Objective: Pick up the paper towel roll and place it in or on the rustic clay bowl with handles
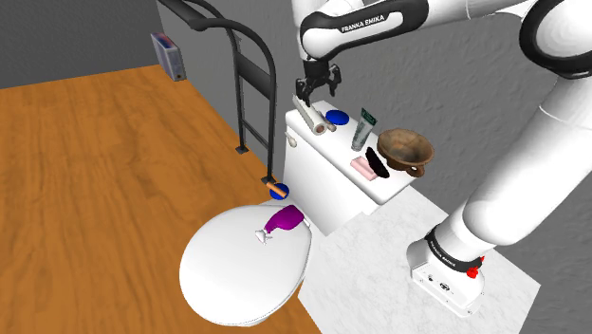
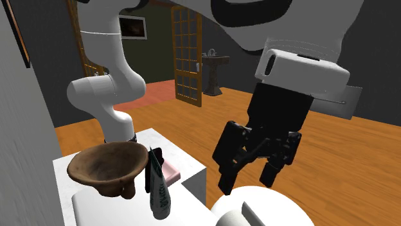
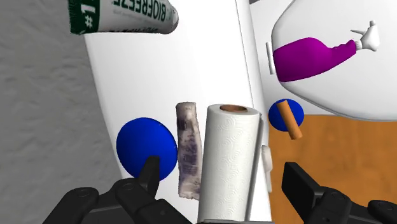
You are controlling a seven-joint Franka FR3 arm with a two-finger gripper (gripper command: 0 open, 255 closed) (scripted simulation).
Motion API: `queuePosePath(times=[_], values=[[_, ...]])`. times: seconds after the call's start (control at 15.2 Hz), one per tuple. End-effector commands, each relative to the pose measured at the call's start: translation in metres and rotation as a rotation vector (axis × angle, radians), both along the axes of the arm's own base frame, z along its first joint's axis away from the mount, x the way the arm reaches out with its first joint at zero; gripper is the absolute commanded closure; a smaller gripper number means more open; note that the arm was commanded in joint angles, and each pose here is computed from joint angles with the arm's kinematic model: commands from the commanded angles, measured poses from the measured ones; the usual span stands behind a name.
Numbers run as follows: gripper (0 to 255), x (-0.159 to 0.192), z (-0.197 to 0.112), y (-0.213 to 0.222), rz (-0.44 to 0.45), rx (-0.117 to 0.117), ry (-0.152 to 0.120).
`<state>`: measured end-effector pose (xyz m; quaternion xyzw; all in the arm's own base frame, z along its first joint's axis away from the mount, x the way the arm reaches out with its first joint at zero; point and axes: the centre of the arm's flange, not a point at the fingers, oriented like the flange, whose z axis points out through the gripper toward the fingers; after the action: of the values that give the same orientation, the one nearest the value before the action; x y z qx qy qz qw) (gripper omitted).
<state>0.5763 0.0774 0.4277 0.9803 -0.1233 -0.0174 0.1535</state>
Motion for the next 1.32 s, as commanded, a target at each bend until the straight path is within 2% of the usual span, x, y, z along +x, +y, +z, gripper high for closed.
queuePosePath(times=[0.0,0.26,0.33,0.79,1.25], values=[[0,0.022,-0.015,0.002,-0.01,-0.024,0.01],[0,0.068,-0.049,0.007,-0.029,-0.068,0.029],[0,0.072,-0.052,0.007,-0.031,-0.072,0.031],[0,0.067,-0.089,-0.007,-0.031,-0.072,0.031],[0,0.067,-0.089,-0.007,-0.031,-0.072,0.031]])
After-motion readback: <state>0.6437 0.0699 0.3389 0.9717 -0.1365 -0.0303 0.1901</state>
